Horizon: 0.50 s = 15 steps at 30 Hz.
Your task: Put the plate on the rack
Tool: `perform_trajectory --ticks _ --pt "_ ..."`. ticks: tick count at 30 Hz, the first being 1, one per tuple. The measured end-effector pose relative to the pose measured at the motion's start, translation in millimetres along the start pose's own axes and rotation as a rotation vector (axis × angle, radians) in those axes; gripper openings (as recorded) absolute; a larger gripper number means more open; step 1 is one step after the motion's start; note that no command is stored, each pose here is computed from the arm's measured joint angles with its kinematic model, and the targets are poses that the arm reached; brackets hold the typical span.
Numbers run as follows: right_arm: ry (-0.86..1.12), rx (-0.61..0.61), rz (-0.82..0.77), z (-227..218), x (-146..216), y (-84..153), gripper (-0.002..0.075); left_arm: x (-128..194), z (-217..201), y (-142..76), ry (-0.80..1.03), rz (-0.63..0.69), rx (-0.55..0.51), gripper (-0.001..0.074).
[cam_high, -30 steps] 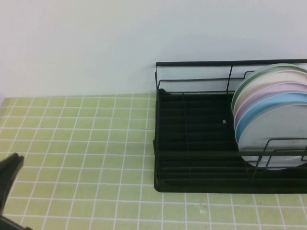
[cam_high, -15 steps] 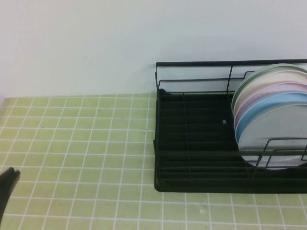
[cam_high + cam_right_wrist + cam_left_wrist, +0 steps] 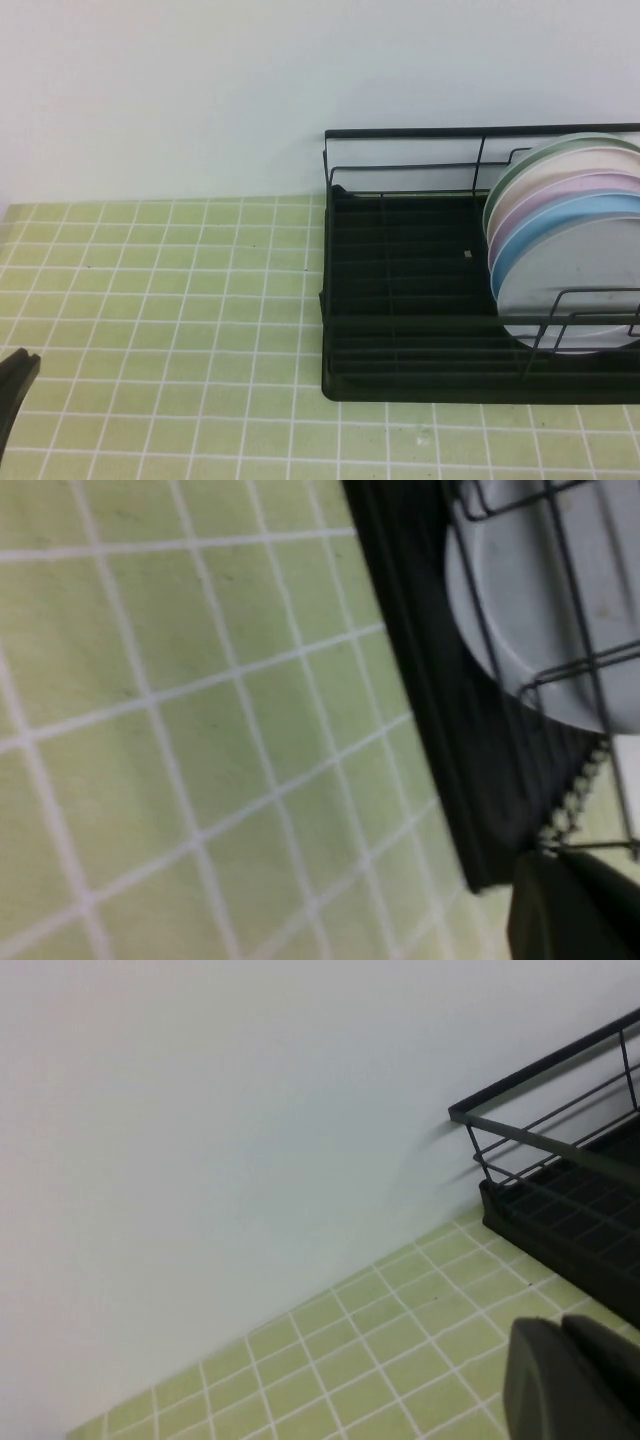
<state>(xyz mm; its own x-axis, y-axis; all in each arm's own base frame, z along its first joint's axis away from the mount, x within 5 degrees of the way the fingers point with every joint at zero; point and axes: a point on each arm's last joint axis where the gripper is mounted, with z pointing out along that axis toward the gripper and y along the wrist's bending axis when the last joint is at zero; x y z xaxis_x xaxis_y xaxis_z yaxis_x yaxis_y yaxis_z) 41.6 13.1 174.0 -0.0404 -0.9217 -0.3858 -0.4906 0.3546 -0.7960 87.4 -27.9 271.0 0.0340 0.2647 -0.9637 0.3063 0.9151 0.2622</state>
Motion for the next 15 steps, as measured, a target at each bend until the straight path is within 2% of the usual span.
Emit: perform_trajectory --ticks 4,8,15 --pt "0.034 0.137 -0.085 5.6 6.2 -5.6 0.0 0.3 0.0 -1.4 -0.001 -0.008 0.014 0.0001" --pt "-0.005 0.291 -0.089 3.8 2.7 -18.0 -0.0001 0.3 0.0 -0.8 -0.001 -0.007 0.007 0.0001" --pt "-0.008 0.291 -0.082 3.8 2.5 -18.0 -0.0001 -0.2 -0.1 -5.4 -0.006 -0.021 0.058 0.0"
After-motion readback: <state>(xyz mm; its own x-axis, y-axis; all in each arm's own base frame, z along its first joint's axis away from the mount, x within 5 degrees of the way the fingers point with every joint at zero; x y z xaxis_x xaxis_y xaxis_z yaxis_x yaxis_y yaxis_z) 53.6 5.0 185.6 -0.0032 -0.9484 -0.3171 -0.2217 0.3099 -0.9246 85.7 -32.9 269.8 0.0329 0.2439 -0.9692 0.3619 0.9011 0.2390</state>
